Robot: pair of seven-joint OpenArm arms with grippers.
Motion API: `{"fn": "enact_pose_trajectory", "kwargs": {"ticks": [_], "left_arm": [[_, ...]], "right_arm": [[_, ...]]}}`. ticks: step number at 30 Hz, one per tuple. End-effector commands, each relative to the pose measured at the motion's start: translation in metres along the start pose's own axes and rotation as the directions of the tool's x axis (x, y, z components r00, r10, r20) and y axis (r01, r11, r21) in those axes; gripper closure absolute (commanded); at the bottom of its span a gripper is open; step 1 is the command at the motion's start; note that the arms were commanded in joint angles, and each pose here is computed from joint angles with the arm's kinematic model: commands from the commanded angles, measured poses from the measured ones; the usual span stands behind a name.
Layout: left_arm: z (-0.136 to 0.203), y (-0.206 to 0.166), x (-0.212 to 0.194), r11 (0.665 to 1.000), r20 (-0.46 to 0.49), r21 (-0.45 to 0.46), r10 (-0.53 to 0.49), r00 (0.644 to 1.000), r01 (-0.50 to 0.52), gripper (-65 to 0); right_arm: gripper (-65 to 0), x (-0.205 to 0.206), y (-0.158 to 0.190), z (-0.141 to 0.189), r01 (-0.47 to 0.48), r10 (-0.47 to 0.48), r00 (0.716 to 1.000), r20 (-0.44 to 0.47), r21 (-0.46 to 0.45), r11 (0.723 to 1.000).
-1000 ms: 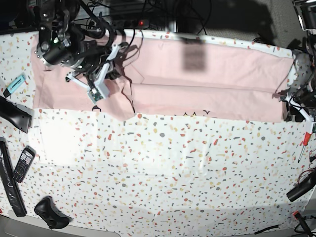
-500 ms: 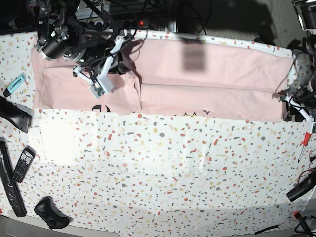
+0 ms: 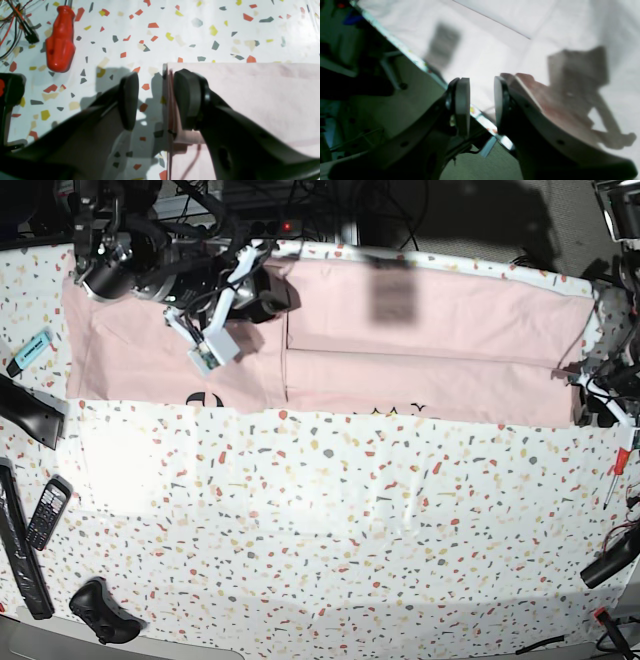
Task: Fold the T-shirt properly
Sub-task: 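Move the right gripper onto the folded shirt near the sleeve, then press and smooth the folded shirt with the right gripper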
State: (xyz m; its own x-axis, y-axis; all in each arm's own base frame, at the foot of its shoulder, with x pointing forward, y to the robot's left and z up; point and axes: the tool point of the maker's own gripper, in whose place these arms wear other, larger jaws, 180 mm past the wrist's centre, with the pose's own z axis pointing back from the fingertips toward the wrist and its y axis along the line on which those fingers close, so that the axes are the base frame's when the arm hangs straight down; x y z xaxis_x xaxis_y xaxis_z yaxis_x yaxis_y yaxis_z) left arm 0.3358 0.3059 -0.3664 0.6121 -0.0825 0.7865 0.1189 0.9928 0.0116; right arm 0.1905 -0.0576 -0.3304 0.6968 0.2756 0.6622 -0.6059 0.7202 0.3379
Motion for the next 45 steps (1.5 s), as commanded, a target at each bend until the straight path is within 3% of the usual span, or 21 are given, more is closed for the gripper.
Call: {"fn": "enact_pose_trajectory", "kwargs": {"ticks": [1, 13, 19, 25, 31, 35, 41, 45], "left_arm": [[0.004, 0.008, 0.022, 1.0, 0.06, 0.015, -0.014, 0.998, 0.014, -25.6], [0.004, 0.008, 0.021, 1.0, 0.055, 0.015, -0.015, 0.998, 0.014, -25.6], [0.004, 0.008, 0.021, 1.0, 0.053, 0.015, -0.015, 0.998, 0.014, -25.6], [0.004, 0.008, 0.021, 1.0, 0.053, 0.015, -0.014, 0.998, 0.013, -25.6], [0.004, 0.008, 0.02, 1.0, 0.052, 0.015, -0.014, 0.999, 0.014, -25.6], [0.004, 0.008, 0.021, 1.0, 0.052, 0.015, -0.014, 0.999, 0.014, -25.6], [0.004, 0.008, 0.02, 1.0, 0.047, 0.015, -0.015, 0.999, 0.014, -25.6], [0.004, 0.008, 0.018, 1.0, 0.041, 0.015, -0.015, 0.999, 0.014, -25.6]], "right_arm": [[-16.3, 0.011, 0.003, 0.004, -0.018, 0.017, 0.999, 0.04, 0.012, 1.0], [-16.2, 0.02, -0.003, 0.006, -0.022, 0.023, 0.997, 0.08, -0.012, 1.0], [-16.2, -0.001, -0.032, 0.009, -0.056, 0.053, 0.998, -0.024, -0.157, 0.986], [-16.1, 0.009, -0.041, 0.01, -0.082, 0.089, 0.996, 0.022, -0.214, 0.973], [-16.1, -0.013, -0.067, 0.002, -0.07, 0.063, 0.997, -0.034, -0.286, 0.956], [-16.1, -0.025, -0.064, -0.003, -0.044, 0.029, 0.998, -0.064, -0.251, 0.967], [-16.1, -0.037, -0.017, -0.016, -0.026, 0.022, 0.991, -0.129, -0.029, 0.999], [-16.1, -0.039, -0.003, -0.022, -0.035, 0.037, 0.989, -0.142, 0.018, 0.999]]}}
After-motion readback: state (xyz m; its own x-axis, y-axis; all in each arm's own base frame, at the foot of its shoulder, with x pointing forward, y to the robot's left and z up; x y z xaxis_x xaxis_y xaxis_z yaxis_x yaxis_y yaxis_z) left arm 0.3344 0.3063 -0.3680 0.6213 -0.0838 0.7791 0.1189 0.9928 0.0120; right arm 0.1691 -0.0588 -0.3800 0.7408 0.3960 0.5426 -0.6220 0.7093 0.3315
